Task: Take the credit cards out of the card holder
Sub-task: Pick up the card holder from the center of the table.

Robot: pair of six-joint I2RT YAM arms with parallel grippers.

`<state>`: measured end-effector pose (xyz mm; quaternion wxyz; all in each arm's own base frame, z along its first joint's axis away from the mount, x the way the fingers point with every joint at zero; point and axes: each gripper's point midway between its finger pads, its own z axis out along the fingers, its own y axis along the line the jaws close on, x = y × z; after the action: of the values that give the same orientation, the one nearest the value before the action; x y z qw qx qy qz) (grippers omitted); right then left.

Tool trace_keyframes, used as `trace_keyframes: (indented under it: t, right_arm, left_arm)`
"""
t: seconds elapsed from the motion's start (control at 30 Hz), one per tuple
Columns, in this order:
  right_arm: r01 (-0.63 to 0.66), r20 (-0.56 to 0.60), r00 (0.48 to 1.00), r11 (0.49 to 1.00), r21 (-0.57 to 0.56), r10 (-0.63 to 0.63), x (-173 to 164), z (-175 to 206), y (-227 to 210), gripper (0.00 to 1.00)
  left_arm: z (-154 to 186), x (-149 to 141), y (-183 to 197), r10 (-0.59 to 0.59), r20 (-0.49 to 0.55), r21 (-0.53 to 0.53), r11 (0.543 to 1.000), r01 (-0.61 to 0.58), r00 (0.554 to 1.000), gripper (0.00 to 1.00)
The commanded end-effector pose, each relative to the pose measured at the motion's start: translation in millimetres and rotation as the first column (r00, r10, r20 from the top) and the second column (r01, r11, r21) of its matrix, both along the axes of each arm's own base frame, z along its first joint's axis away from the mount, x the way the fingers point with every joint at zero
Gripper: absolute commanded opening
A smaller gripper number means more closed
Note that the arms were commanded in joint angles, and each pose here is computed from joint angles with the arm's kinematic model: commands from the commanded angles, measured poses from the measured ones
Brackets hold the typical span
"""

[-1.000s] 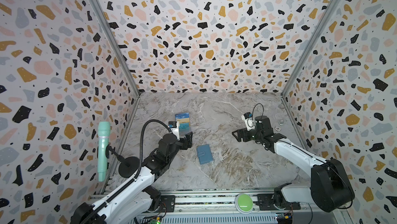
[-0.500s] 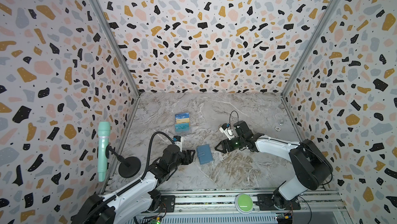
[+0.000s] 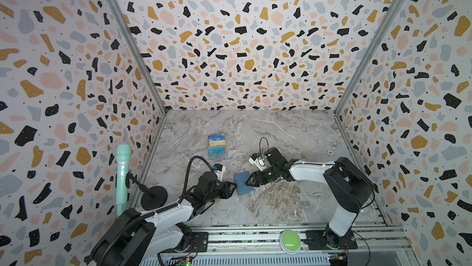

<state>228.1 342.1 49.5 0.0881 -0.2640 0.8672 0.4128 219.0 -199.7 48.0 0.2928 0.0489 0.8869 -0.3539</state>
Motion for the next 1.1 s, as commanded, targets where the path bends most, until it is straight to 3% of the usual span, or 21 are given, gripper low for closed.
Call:
trace_keyframes:
  t: [0.0, 0.27, 0.53, 0.7, 0.9, 1.07]
  right_arm:
    - [-0.002, -0.008, 1.000, 1.000, 0.018, 0.003, 2.4, 7.3, 9.5, 0.63]
    - [-0.008, -0.047, 0.999, 1.000, 0.025, 0.009, 1.0, -1.4, 16.7, 0.61]
    - [-0.032, -0.092, 0.995, 0.988, 0.148, 0.046, -4.2, 15.2, 30.9, 0.58]
    - [-0.052, -0.106, 0.991, 0.967, 0.250, 0.081, -8.9, 34.6, 37.8, 0.57]
    - [-0.047, -0.130, 0.987, 0.932, 0.359, 0.100, -10.5, 55.8, 36.9, 0.54]
    - [-0.026, -0.132, 0.989, 0.957, 0.290, 0.067, -6.7, 38.8, 32.8, 0.46]
  left_arm:
    - [4.0, -5.2, -6.7, -0.036, 0.015, -0.045, 0.998, 0.037, 0.999, 0.41]
    - [-9.8, -7.9, -5.6, -0.042, -0.009, -0.030, 0.999, 0.042, 0.999, 0.40]
    - [-21.1, -1.9, -7.0, -0.060, 0.003, 0.015, 0.998, 0.060, 0.998, 0.38]
    - [-33.7, -3.5, -9.4, -0.076, -0.027, 0.022, 0.997, 0.076, 0.997, 0.31]
    - [-36.4, -3.5, -9.7, -0.070, -0.032, 0.012, 0.997, 0.070, 0.997, 0.29]
    - [-36.1, -1.9, -9.1, -0.062, -0.027, 0.015, 0.998, 0.062, 0.998, 0.28]
